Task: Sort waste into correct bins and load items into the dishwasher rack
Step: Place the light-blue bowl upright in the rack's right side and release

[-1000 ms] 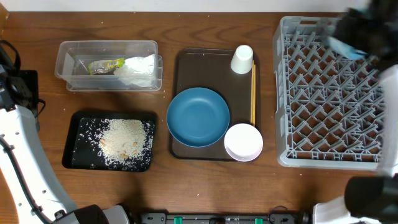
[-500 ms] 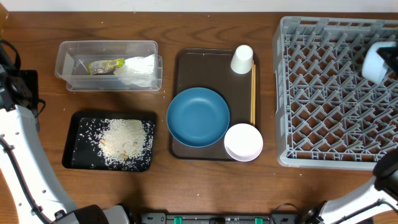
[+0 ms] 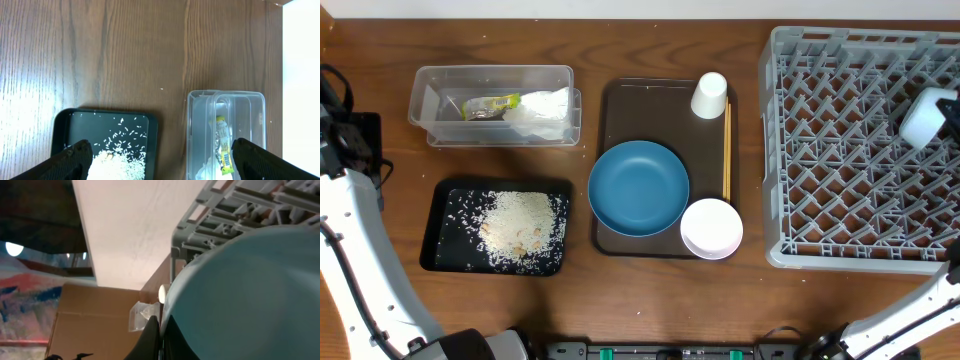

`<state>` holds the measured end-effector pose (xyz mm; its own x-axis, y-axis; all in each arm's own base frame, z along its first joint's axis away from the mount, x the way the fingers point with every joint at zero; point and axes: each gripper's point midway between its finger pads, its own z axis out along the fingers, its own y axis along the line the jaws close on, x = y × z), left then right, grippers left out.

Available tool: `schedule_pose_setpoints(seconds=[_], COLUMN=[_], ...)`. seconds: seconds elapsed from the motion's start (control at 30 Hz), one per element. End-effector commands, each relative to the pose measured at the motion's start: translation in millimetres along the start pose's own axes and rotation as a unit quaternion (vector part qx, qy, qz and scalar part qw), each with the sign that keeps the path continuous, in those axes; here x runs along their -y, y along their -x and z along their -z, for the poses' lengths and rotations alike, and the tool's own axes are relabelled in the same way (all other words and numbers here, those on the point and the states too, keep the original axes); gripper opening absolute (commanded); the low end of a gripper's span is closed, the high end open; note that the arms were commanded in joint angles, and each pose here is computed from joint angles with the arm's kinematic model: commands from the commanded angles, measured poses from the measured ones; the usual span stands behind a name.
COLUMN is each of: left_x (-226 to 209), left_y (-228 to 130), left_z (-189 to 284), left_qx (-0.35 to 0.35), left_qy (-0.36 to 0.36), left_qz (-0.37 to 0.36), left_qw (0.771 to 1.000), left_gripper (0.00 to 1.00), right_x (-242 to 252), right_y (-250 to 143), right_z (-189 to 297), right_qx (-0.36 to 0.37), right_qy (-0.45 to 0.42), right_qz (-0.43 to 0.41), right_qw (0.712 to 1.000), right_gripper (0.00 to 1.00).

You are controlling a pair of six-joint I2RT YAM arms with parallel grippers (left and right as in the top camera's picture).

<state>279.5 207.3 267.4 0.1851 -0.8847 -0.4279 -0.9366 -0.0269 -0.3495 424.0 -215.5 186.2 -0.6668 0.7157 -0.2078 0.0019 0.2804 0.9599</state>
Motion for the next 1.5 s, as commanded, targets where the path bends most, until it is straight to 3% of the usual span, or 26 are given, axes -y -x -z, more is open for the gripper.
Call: schedule_pose_setpoints(seconds=[0.0,0.1,0.23,0.37,0.63,0.73,0.8,0.9,1.03,1.17,1.27,1.33,1.47], left_x=[-2.2,-2.2,-2.2,-2.2,-2.2,-2.2,-2.2,-2.2,-2.2,-2.2,-2.2,-2.2,-2.2], left_y=[2.1,2.1,2.1,2.1,2.1,2.1,2.1,2.1,2.1,2.1,2.1,2.1,2.1], left_z=[-1.6,-1.6,-1.6,-1.6,-1.6,-1.6,-1.6,-1.6,-1.6,-1.6,-1.6,-1.6,-1.6], left_qx=[0.005,0.005,0.005,0.005,0.005,0.005,0.005,0.005,0.005,0.005,0.005,0.005,0.005], left_qy=[0.006,0.006,0.006,0.006,0.006,0.006,0.006,0.006,0.006,0.006,0.006,0.006,0.006], left_qz=[-0.004,-0.005,-0.005,-0.005,-0.005,-0.005,-0.005,-0.005,-0.005,-0.005,-0.005,-0.005,-0.004], left_qw=[1.0,1.0,1.0,1.0,1.0,1.0,1.0,1.0,1.0,1.0,1.0,1.0,1.0], left_gripper=[0.92,0.92,0.92,0.92,0.92,0.92,0.92,0.92,0.92,0.92,0.92,0.92,0.92], right_x=[40.5,61.3,66.5,69.3,40.2,12.3,-1.8,-22.1,-44.1,-32.6,-12.2,1.5,28.2], right_y=[-2.0,-6.9,-7.8,-9.3,-11.7,-10.6,-10.5,-8.2,-2.9,11.9,18.5,21.0,22.7], right_z=[18.3,37.4,58.8,74.8,88.0,94.6,99.6,109.8,112.0,104.4,90.9,76.1,49.6], right_qx=[0.003,0.005,0.021,0.034,0.047,0.062,0.074,0.103,0.129,0.159,0.162,0.149,0.126], right_qy=[-0.107,-0.163,-0.168,-0.169,-0.173,-0.188,-0.212,-0.262,-0.311,-0.386,-0.448,-0.48,-0.527], right_qz=[-0.013,-0.039,-0.065,-0.085,-0.077,-0.055,-0.049,-0.036,0.004,-0.005,-0.007,0.005,0.021], right_qw=[0.994,0.986,0.983,0.981,0.981,0.979,0.973,0.959,0.942,0.909,0.879,0.864,0.84], right_gripper=[0.01,0.01,0.03,0.14,0.23,0.34,0.54,0.63,0.59,0.35,0.09,0.02,0.01])
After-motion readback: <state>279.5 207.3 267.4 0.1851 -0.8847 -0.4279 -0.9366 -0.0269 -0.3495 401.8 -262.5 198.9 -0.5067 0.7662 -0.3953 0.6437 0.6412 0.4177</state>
